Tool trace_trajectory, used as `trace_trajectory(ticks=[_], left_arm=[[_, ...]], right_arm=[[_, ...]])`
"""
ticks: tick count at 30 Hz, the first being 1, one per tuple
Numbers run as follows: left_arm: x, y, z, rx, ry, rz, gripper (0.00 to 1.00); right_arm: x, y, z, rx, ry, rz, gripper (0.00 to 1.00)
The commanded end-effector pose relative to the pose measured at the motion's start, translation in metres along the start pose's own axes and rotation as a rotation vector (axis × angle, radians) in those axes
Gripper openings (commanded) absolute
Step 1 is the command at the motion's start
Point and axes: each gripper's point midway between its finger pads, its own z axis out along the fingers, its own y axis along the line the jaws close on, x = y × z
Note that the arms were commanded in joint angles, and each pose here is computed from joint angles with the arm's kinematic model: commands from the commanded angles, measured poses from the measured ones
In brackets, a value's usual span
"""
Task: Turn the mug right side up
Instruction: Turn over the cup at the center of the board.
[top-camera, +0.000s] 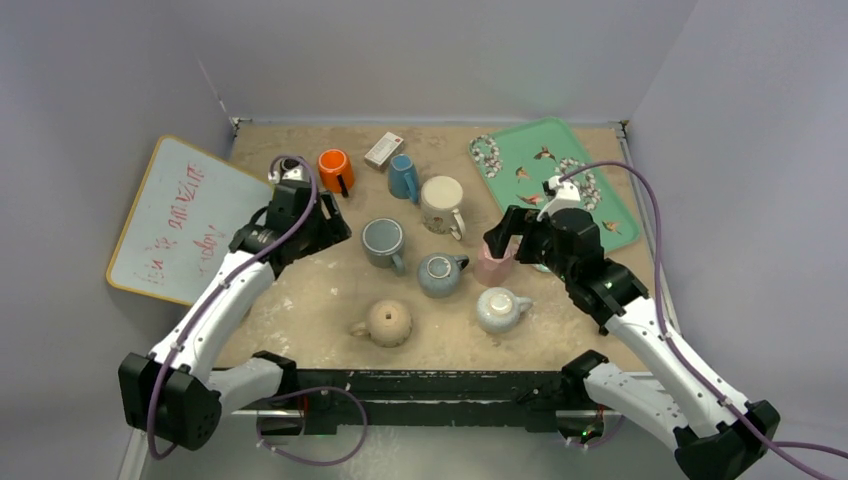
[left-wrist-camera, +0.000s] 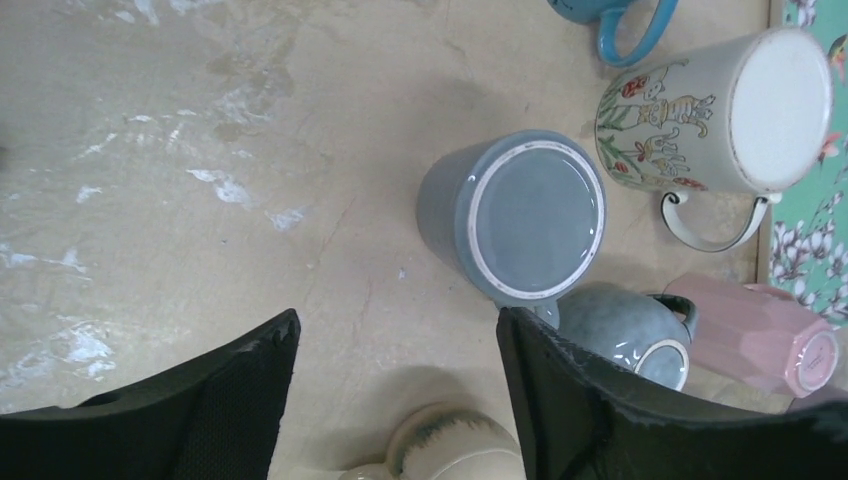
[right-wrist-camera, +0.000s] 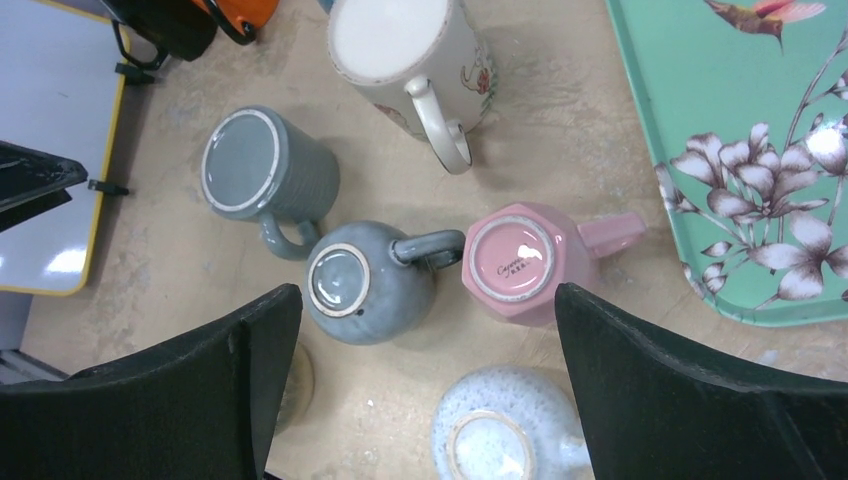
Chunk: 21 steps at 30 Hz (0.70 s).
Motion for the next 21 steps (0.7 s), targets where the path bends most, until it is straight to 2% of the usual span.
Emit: trace_trajectory(ticks=[1, 5, 12, 21], left_arm=[[-0.004, -0.029, 0.007, -0.003, -0.038, 0.017, 0.67], [0.013, -0.054, 0.015, 0.01, -0.03, 0.061, 0.63], [0.054, -0.088, 0.039, 0.033, 0.041, 0.098, 0.49], [0.075, -0.113, 0.061, 0.024, 0.081, 0.153, 0.43]], right_arm=[[0.002, 0.002, -0.001, -0.02, -0.004, -0.014, 0.98], [0.003, 0.004, -0.003, -0.038, -0.005, -0.021, 0.98], [0.003, 0.005, -0.007, -0.05, -0.007, -0.03, 0.97], [0.001, 0.016, -0.017, -0.131, -0.035, -0.062, 0.97]])
